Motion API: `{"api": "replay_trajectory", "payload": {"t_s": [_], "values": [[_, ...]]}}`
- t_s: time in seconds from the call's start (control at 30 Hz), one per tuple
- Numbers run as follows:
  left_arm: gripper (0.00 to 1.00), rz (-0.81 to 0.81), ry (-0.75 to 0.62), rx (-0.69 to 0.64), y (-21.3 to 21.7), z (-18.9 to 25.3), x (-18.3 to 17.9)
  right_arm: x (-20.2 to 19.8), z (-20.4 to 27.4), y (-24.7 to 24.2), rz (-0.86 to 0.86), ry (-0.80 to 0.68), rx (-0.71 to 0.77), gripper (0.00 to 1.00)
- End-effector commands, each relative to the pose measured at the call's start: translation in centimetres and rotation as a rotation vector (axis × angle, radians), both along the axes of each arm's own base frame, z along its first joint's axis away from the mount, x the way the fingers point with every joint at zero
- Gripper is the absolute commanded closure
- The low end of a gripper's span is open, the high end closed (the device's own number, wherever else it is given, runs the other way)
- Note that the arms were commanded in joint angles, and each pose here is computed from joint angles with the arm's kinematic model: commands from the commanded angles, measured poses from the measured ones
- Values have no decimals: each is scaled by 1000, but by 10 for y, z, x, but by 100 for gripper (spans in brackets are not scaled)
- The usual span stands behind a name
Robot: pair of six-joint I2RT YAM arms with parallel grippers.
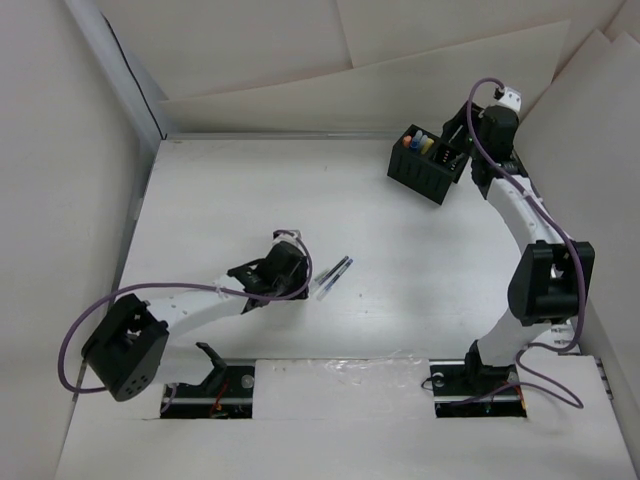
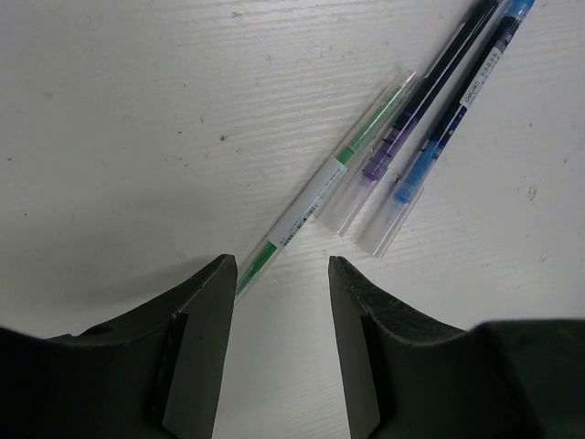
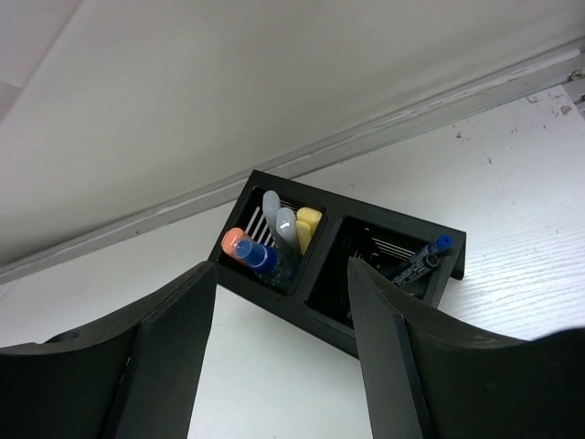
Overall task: Sort the stationery into containers
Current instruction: Pick up the pen from the center of the board.
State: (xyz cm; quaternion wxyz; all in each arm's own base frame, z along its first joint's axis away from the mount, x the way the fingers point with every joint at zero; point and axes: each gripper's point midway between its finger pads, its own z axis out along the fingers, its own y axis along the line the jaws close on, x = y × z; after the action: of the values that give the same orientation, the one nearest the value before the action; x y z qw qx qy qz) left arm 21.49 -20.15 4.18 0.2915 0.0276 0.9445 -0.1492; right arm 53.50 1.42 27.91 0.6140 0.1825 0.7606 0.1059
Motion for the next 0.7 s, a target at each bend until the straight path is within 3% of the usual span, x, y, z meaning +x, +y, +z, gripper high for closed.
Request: {"api": "replay_trajectory", "payload": {"t_s": [0.0, 0.27, 0.67], "values": [[59, -8, 40, 20, 1, -11, -13, -4, 20, 9, 28, -57, 17, 35], [64, 20, 51, 93, 5, -21, -8, -9, 25, 10, 35, -66, 28, 35], [87, 30, 56, 147, 4, -29, -6, -19, 33, 24, 125, -83, 67, 35]]}}
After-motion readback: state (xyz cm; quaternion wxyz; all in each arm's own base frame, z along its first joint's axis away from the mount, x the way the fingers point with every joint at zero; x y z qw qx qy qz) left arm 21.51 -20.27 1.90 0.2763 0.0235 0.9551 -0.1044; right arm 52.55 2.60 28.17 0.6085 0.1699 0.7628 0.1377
